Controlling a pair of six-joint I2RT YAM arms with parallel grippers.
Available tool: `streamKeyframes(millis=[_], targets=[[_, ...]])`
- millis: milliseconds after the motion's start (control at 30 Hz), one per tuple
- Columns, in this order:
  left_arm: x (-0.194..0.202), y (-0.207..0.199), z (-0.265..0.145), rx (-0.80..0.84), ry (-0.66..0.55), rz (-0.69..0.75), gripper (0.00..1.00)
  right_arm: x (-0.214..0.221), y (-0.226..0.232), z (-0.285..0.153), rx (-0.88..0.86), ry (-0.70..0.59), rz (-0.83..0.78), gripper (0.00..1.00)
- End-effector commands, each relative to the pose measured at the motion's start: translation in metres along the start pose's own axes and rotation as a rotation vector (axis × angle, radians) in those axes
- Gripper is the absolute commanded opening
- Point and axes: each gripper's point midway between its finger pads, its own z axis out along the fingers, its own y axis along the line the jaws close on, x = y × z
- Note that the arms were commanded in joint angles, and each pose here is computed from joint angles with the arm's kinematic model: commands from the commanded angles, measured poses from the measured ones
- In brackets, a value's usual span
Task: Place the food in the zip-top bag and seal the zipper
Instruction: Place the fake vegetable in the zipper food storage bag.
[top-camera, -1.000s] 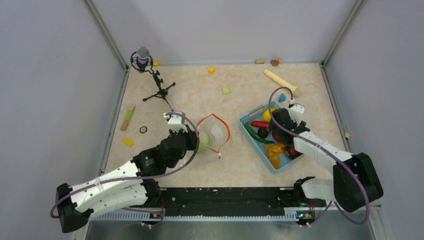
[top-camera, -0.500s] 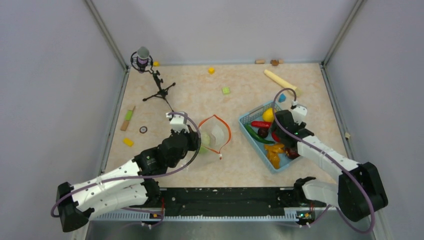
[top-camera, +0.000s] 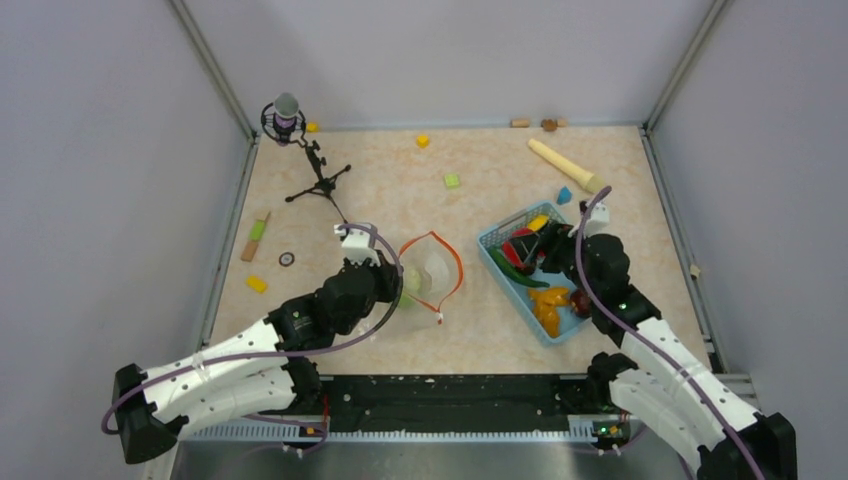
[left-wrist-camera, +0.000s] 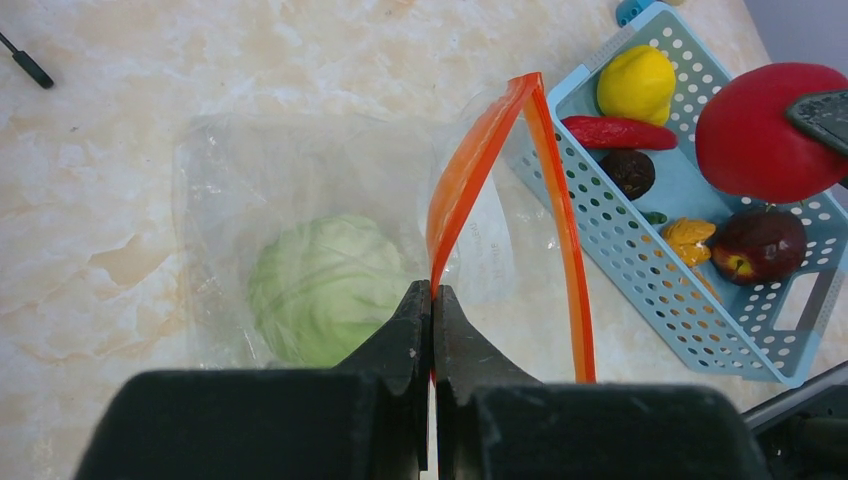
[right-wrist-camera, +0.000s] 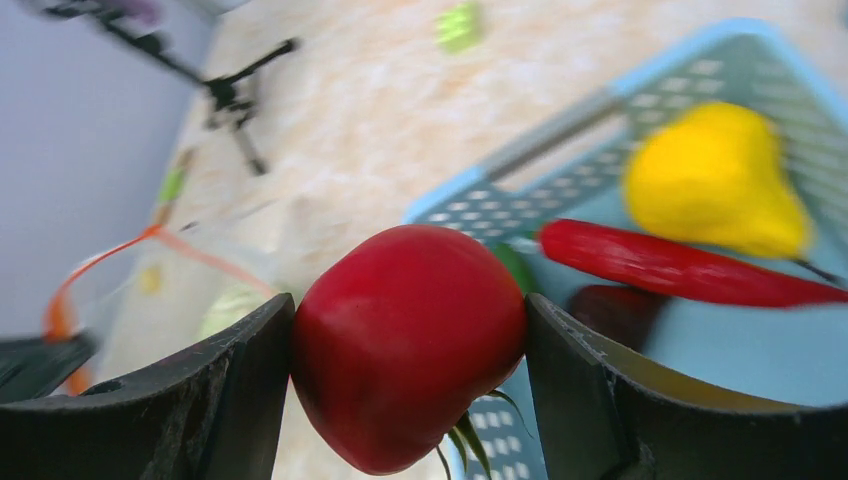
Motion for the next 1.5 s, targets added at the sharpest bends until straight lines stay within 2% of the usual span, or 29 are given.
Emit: streamKeyframes(millis=[0, 100, 233, 400, 567, 700, 833, 933, 1067, 1233, 1467], targets=[[-0.019, -0.015, -0.003, 0.052, -0.042, -0.032, 0.00, 0.000, 0.091, -0.016, -0.496, 0.040, -0.042, 0.50], [-0.018, -0.016, -0.002, 0.053, -0.040, -0.033, 0.00, 0.016, 0.130, -0.021, -0.627, 0.070, -0.098, 0.50], [-0.016, -0.018, -0.001, 0.064, -0.030, -0.028, 0.00, 0.038, 0.165, -0.012, -0.651, 0.102, -0.187, 0.50], [-0.015, -0.024, -0.003, 0.104, -0.024, -0.031, 0.00, 0.065, 0.198, 0.009, -0.682, 0.176, -0.223, 0.50], [-0.015, -0.034, -0.008, 0.176, -0.020, -0.034, 0.00, 0.088, 0.208, 0.042, -0.571, 0.184, -0.243, 0.50], [-0.014, -0.047, -0.015, 0.259, -0.011, -0.032, 0.00, 0.093, 0.201, 0.070, -0.349, 0.057, -0.237, 0.48], [-0.014, -0.057, -0.023, 0.342, -0.014, -0.021, 0.00, 0.091, 0.202, 0.078, -0.212, -0.062, -0.165, 0.55], [-0.015, -0.064, -0.028, 0.392, -0.016, -0.016, 0.00, 0.094, 0.198, 0.084, -0.167, -0.078, -0.071, 0.58], [-0.015, -0.067, -0.033, 0.426, -0.025, -0.015, 0.00, 0.098, 0.187, 0.090, -0.100, -0.083, -0.023, 0.66], [-0.017, -0.070, -0.038, 0.458, -0.039, -0.020, 0.00, 0.094, 0.174, 0.091, -0.017, -0.100, -0.027, 0.84], [-0.027, -0.028, -0.021, 0.197, -0.100, -0.091, 0.00, 0.086, 0.197, 0.079, -0.149, -0.077, -0.136, 0.98]])
